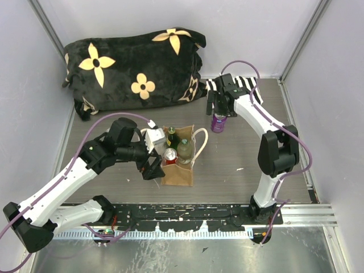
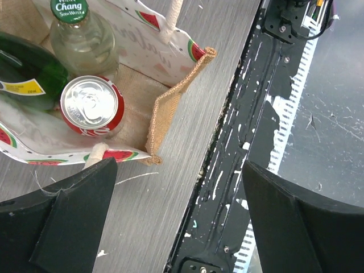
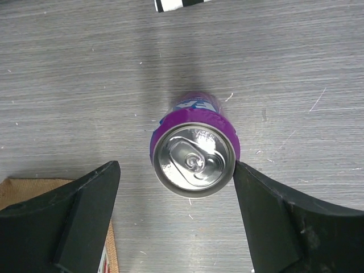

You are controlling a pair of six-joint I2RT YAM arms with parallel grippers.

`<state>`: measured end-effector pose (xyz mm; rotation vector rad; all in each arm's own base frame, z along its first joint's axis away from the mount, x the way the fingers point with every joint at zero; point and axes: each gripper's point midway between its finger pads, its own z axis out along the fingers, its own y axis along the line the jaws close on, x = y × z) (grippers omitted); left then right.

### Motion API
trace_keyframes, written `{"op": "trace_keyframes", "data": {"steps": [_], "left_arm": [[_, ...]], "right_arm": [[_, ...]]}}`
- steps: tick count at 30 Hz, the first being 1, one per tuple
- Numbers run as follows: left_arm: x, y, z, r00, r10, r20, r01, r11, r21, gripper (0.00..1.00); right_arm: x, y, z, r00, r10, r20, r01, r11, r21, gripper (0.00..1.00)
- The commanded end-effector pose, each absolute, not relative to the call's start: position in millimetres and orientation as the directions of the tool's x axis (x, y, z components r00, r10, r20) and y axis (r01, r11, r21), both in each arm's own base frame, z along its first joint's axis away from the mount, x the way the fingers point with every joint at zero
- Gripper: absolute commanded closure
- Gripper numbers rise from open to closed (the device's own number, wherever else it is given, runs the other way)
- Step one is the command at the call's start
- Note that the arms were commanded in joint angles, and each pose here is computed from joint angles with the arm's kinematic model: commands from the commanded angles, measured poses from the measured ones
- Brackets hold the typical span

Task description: Place the beverage into the canvas bag

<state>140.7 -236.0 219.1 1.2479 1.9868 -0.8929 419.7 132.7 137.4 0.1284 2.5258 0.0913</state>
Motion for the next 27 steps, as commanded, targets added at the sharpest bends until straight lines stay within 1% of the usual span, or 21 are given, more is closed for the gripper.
{"op": "trace_keyframes", "data": {"steps": [1, 3, 5, 10, 12, 13, 19, 21, 23, 27], "left_arm": [[132.3, -232.4, 214.7, -0.350, 0.518, -0.781, 0.929, 0.299, -0.218, 0.02], [133.1, -232.0, 216.1, -0.344, 0.517, -0.784, 0.931, 0.300, -0.210, 0.02], [133.6, -231.2, 216.6, -0.339, 0.520, -0.784, 0.932, 0.301, -0.203, 0.02], [133.6, -230.2, 214.2, -0.339, 0.522, -0.782, 0.931, 0.304, -0.201, 0.02], [133.7, -230.7, 213.4, -0.341, 0.522, -0.782, 0.931, 0.303, -0.204, 0.02], [134.3, -230.9, 213.7, -0.341, 0.520, -0.783, 0.931, 0.304, -0.203, 0.02], [135.9, -231.7, 211.9, -0.343, 0.521, -0.782, 0.930, 0.308, -0.203, 0.02], [135.5, -231.1, 211.1, -0.344, 0.523, -0.780, 0.929, 0.309, -0.202, 0.02], [135.6, -230.4, 210.6, -0.344, 0.524, -0.779, 0.929, 0.311, -0.201, 0.02], [135.7, -229.4, 209.0, -0.346, 0.527, -0.776, 0.928, 0.314, -0.200, 0.02]], "right_arm": [[431.1, 139.9, 141.6, -0.828, 0.077, -0.555, 0.031, 0.995, 0.092, 0.14], [430.9, 136.8, 128.2, -0.850, 0.066, -0.523, 0.039, 0.997, 0.062, 0.14], [428.6, 133.0, 120.4, -0.859, 0.072, -0.507, 0.059, 0.997, 0.041, 0.16], [423.2, 123.5, 116.4, -0.858, 0.086, -0.506, 0.095, 0.995, 0.007, 0.19], [421.7, 122.5, 115.2, -0.859, 0.081, -0.505, 0.092, 0.996, 0.002, 0.22], [422.0, 122.1, 116.2, -0.858, 0.081, -0.507, 0.092, 0.996, 0.003, 0.27], [426.6, 123.4, 126.9, -0.839, 0.078, -0.538, 0.084, 0.996, 0.013, 0.67], [427.9, 124.2, 131.0, -0.836, 0.076, -0.544, 0.080, 0.997, 0.016, 0.78], [428.1, 125.0, 134.3, -0.835, 0.076, -0.546, 0.077, 0.997, 0.021, 0.84], [427.3, 127.0, 146.3, -0.826, 0.077, -0.559, 0.067, 0.997, 0.039, 0.90]]}}
